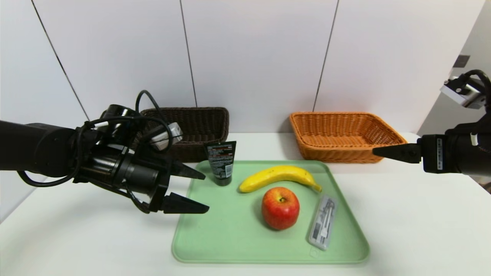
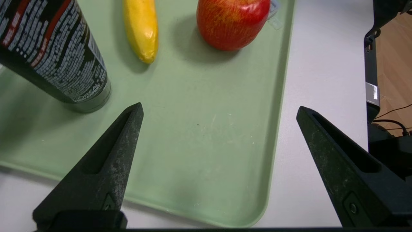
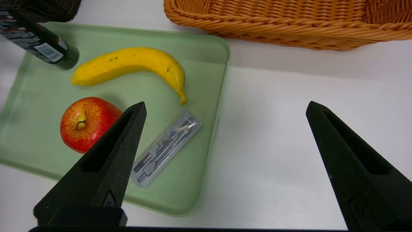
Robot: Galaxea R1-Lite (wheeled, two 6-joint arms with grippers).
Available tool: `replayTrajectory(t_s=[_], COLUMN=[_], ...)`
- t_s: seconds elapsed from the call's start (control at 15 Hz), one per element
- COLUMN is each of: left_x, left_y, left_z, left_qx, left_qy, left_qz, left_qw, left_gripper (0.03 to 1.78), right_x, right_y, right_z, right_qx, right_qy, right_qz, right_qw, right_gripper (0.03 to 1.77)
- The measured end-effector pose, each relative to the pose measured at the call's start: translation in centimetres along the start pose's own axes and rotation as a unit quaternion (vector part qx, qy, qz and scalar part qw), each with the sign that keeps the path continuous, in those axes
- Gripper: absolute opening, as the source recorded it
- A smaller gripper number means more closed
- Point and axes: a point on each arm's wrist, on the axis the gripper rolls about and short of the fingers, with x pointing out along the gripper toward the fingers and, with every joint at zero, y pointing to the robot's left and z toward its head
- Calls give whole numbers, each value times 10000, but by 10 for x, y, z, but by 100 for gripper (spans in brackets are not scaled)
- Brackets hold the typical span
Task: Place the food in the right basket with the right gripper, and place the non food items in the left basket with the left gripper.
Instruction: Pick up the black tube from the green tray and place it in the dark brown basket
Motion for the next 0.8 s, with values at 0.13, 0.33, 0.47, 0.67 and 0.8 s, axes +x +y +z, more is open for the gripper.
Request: replayTrajectory(t_s=[0.13,0.33,0.47,0.67,0.8], left_x=[0,3,6,11,14], left_y=[10,24,30,40,45], left_z=[-4,-10,-14,-16,-16], left_qx=[-20,-22,-47,-25,-35], left_qy=[-33,-93,-91,-116,-109], left_qz=[96,220,240,271,277], left_qw=[9999,9997,9997,9996,9995], left_gripper=[169,169,169,169,169], right_x=[-1,-2,-3,-4,-6], right_y=[0,0,0,0,0], right_z=[0,0,0,0,-1], right_qx=[1,-1,-2,2,1], right_qy=[-11,-35,-51,-59,-72], right_qz=[-8,-5,-3,-9,-3], right_qw=[10000,10000,10000,10000,10000], right_gripper=[171,171,171,171,171])
